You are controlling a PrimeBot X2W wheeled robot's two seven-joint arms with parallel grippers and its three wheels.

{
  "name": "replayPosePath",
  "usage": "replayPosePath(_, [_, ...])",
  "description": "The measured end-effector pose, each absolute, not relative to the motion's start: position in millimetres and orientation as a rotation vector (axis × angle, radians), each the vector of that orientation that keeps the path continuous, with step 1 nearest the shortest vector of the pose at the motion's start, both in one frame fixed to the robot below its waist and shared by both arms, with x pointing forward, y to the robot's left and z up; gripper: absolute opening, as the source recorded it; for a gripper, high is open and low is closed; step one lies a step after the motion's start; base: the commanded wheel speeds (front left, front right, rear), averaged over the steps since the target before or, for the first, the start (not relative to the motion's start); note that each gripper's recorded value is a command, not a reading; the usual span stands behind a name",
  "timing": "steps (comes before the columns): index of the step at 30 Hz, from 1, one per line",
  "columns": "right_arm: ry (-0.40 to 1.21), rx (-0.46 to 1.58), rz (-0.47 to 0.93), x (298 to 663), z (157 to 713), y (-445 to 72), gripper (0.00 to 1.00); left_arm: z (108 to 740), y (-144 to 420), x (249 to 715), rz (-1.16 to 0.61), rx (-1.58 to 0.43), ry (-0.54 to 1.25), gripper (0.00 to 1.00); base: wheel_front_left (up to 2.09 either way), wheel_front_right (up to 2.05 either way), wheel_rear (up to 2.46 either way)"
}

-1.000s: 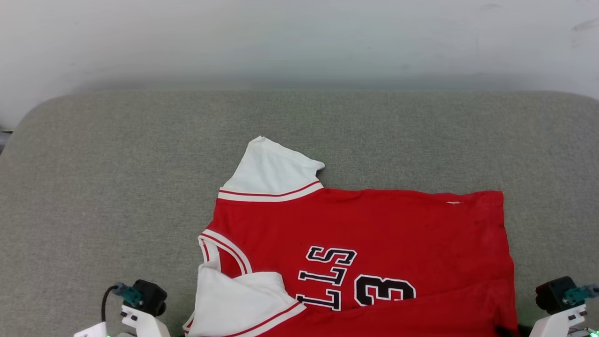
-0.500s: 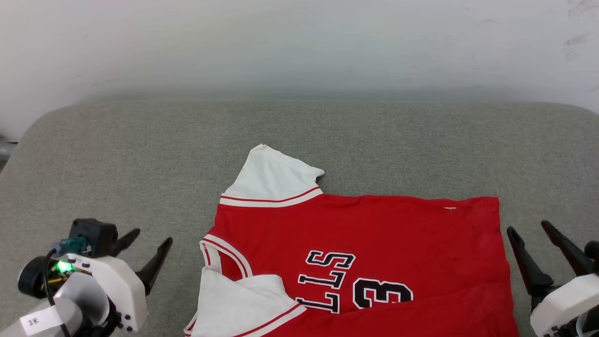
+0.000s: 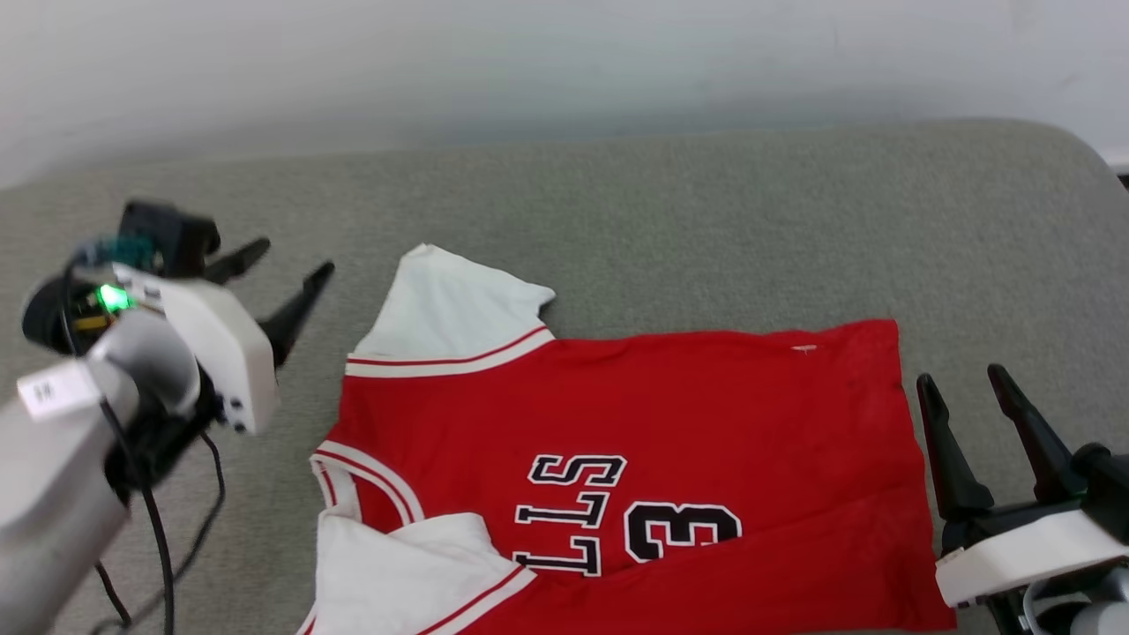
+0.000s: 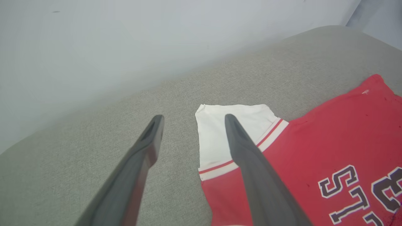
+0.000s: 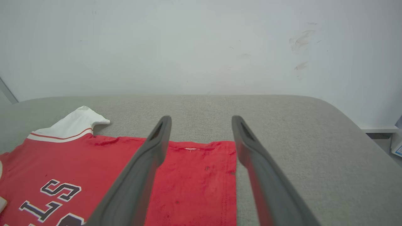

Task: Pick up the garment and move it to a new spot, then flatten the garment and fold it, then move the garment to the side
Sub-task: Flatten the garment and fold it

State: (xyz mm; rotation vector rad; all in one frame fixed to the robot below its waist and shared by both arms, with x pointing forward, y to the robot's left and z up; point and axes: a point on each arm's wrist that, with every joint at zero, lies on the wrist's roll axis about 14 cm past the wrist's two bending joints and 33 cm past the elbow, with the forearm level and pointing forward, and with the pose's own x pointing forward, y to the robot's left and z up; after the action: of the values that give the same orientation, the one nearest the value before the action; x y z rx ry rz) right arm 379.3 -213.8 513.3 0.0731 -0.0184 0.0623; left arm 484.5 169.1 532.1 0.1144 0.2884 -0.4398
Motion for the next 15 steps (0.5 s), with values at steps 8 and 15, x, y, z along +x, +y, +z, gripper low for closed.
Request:
replayPosePath(8, [-0.006,0.057,0.030,394,501,-224,1.00,495,150,538,-0.494,0.167,0.654,1.00,0.00,0.00,0.00])
replayPosePath(15, [0.028,0.038,0.005,408,482,-234,1.00,456,133,563,-0.519,0.222,0.927,1.00,0.00,0.00,0.00])
